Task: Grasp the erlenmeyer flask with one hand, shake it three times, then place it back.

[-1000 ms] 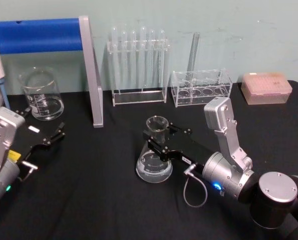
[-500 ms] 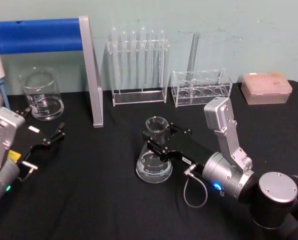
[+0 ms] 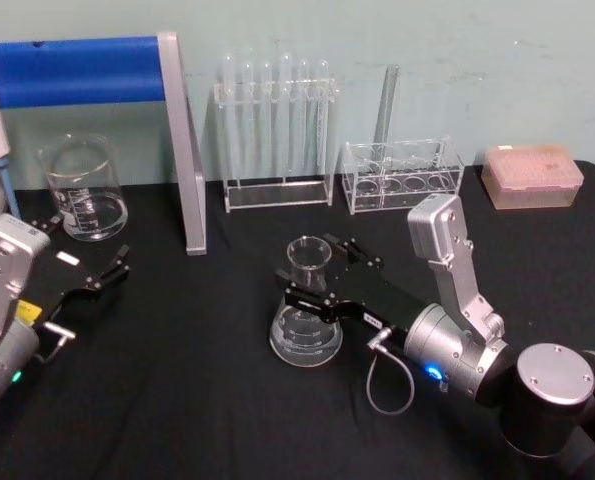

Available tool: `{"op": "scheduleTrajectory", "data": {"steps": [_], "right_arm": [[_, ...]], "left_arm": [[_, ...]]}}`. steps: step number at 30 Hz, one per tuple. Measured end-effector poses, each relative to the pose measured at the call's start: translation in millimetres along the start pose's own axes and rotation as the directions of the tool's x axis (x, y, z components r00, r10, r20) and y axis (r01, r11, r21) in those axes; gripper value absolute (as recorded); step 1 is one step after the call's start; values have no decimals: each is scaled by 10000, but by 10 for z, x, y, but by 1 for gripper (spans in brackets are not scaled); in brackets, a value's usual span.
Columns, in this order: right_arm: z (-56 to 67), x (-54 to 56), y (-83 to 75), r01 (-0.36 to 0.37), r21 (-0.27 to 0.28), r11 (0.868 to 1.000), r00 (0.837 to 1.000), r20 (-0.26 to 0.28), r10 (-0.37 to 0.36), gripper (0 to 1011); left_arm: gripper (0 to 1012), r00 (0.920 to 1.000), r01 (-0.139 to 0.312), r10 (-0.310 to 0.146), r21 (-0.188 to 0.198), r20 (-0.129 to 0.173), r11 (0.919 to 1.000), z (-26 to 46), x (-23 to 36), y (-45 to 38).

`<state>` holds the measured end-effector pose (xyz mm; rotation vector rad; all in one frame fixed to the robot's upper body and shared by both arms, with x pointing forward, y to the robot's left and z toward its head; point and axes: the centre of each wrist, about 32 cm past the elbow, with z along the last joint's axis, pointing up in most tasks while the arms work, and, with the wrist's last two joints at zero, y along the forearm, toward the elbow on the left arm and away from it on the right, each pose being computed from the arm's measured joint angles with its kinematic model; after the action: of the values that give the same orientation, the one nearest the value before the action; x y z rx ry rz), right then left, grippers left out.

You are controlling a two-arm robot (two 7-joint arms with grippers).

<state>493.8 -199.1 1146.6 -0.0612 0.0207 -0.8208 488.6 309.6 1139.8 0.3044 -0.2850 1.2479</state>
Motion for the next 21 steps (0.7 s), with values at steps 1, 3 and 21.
{"op": "scheduleTrajectory", "data": {"steps": [1,3,21], "right_arm": [[0,0,0,0,1,10000,10000,0,0,965],[0,0,0,0,3,10000,10000,0,0,1002],[-7,100,-132,-424,-141,9990,9989,217,427,1000]], "left_arm": [[1001,10000,-1,1,1,1,10000,0,0,0],[1001,10000,-1,1,0,1,10000,0,0,0],[1001,10000,0,0,0,1,10000,0,0,0]]}}
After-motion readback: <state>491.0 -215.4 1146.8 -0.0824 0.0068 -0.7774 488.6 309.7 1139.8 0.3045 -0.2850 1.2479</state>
